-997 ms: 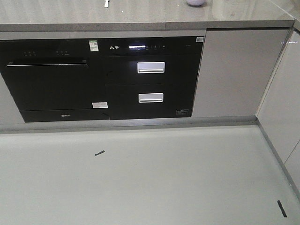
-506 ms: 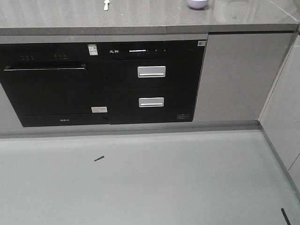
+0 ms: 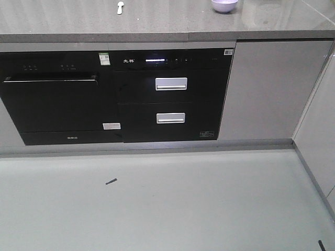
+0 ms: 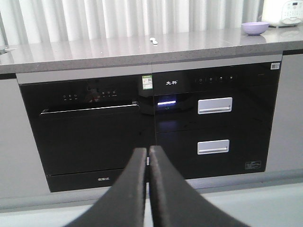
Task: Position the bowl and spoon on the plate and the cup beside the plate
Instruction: 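Continue driving forward toward the counter with the spoon and bowl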
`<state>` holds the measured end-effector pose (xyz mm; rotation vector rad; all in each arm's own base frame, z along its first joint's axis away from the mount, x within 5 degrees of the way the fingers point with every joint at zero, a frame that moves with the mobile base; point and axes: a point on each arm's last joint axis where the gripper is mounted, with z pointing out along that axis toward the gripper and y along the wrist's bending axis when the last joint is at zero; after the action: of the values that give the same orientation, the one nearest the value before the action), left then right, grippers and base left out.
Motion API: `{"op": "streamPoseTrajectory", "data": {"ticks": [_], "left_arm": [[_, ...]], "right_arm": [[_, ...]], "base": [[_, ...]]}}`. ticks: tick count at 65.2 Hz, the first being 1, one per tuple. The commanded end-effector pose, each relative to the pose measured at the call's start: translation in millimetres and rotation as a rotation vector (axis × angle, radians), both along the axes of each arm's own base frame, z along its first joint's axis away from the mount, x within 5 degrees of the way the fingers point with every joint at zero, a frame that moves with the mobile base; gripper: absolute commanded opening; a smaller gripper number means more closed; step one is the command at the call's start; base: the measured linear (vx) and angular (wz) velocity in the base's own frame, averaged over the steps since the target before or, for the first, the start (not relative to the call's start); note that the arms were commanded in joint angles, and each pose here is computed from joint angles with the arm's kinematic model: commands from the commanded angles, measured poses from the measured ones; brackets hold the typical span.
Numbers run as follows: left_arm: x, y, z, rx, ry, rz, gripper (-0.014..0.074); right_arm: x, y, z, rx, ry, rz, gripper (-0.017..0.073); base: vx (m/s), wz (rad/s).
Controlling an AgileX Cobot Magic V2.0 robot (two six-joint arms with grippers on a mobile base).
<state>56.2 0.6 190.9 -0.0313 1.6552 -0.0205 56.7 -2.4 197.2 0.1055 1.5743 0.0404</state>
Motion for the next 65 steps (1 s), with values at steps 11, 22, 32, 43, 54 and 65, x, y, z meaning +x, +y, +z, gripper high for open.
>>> {"op": "streamPoseTrajectory", "data": {"ticks": [11, 22, 32, 43, 54, 65], "left_arm": [[0.4, -0.2, -3.2, -0.012, -0.054, 0.000, -0.0006], [0.4, -0.2, -3.2, -0.012, -0.054, 0.000, -0.0006], [0.4, -0.2, -3.2, -0.012, -0.054, 0.000, -0.0006], [0.4, -0.2, -3.2, -0.012, -0.054, 0.000, -0.0006], [0.4, -0.2, -3.2, -0.012, -0.054, 0.000, -0.0006], [0.4, -0.2, -3.2, -0.012, -0.054, 0.000, -0.0006]], "right_arm": [[-0.7, 0.5, 7.4, -0.012, -0.083, 0.006, -0.0006], [-0.7, 0.5, 7.4, -0.012, -0.083, 0.006, -0.0006], [-0.7, 0.5, 7.4, -0.012, -0.083, 0.006, -0.0006], [-0.7, 0.5, 7.4, -0.012, -0.083, 0.006, -0.0006], [-0.7, 0.5, 7.4, -0.012, -0.083, 0.006, -0.0006], [-0.7, 0.5, 7.4, -0.012, -0.083, 0.006, -0.0006]], "base": [[0.06, 0.01], [0.05, 0.01], [0.05, 0.01], [0.04, 0.01], [0.04, 0.01], [0.04, 0.01]]}}
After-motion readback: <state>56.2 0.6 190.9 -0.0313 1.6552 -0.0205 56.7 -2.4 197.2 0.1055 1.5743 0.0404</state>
